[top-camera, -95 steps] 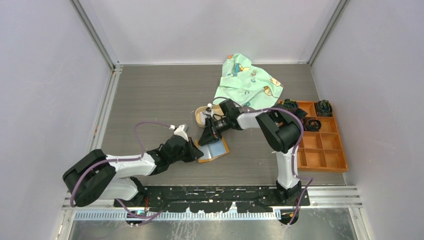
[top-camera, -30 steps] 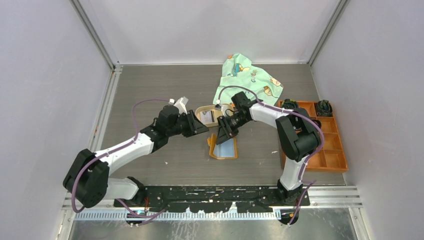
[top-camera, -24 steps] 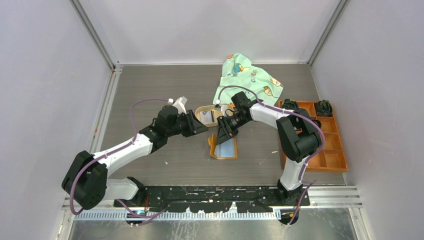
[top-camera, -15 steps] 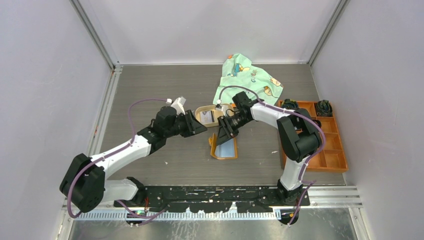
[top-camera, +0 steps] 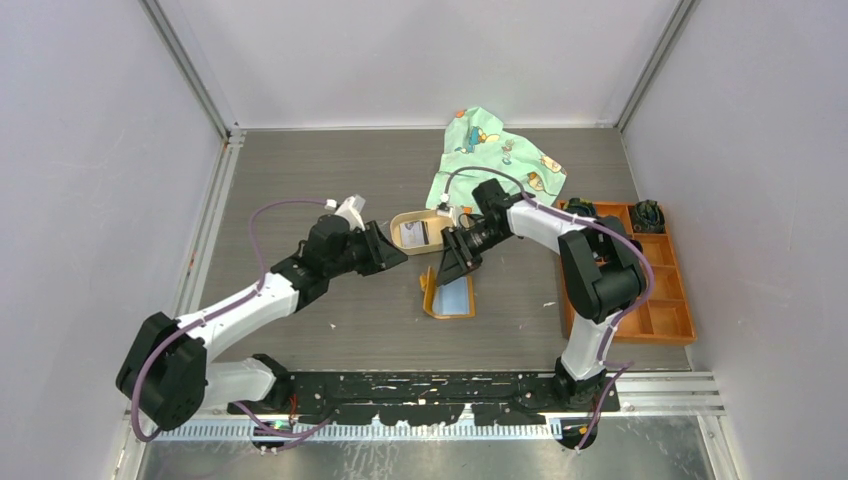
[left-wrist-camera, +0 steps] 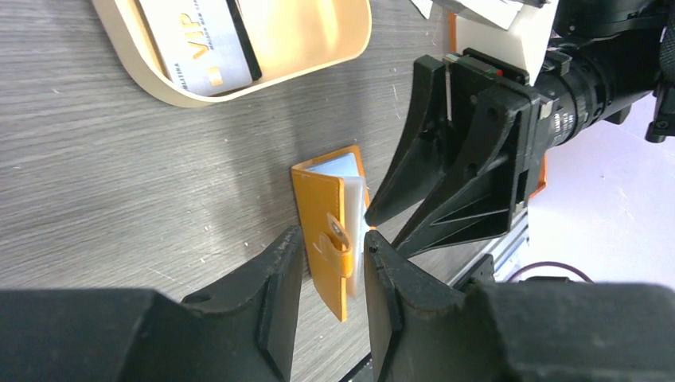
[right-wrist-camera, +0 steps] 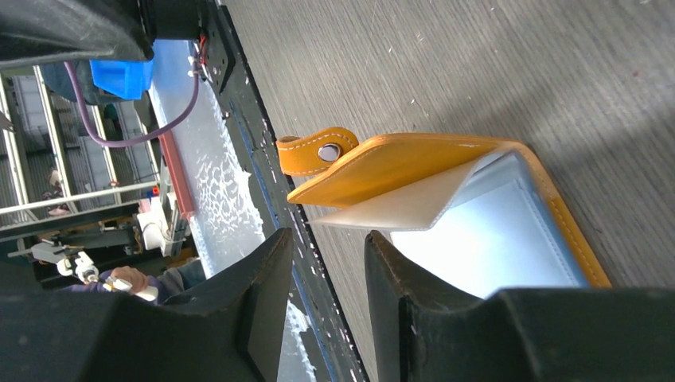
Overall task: Put the credit cards into the card holder
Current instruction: Turn over the card slot in the card holder, then pick up the credit card from the storage box.
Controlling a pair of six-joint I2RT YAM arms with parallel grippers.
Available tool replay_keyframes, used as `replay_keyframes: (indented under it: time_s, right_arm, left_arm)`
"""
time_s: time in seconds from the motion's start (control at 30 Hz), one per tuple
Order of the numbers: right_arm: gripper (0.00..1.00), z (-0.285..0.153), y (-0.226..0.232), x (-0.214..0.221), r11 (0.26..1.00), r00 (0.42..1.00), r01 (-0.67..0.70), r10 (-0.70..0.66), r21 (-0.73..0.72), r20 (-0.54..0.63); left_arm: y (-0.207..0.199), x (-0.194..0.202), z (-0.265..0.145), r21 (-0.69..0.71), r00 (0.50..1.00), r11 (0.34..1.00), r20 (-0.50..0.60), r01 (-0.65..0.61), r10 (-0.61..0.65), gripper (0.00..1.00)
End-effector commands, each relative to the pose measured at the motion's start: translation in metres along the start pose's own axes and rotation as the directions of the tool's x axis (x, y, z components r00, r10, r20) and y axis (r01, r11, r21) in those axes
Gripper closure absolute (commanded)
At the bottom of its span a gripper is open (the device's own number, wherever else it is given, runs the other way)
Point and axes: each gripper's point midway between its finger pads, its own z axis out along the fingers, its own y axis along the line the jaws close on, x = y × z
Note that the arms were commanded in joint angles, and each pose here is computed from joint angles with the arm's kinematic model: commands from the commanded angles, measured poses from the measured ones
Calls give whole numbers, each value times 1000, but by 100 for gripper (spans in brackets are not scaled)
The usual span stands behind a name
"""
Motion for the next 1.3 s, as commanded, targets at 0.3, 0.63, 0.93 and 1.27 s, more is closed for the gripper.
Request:
replay_keyframes:
  time_s: [0.3,0.63,0.93,1.27]
  right_arm:
    - [52,-57,12,-77,964,976,177,-198,197,90]
    - [42,-29,-60,-163,920,957,-124,12,372,289]
    - [41,-9,-100,-176,874,936,-239,92,423,339]
    - [41,20,-103,-162,871,927,-292,157,395,340]
  left_arm:
    - [31,-52,-15,-83,986,996,162,-35,48,41]
    - [60,-66,34,-198,997,980,73,-7,22,48]
    - [84,-64,78,-340,999,940,-28,21,-33,57]
    - [102,-38,90,-498,981,867,-175,-20,-78,81]
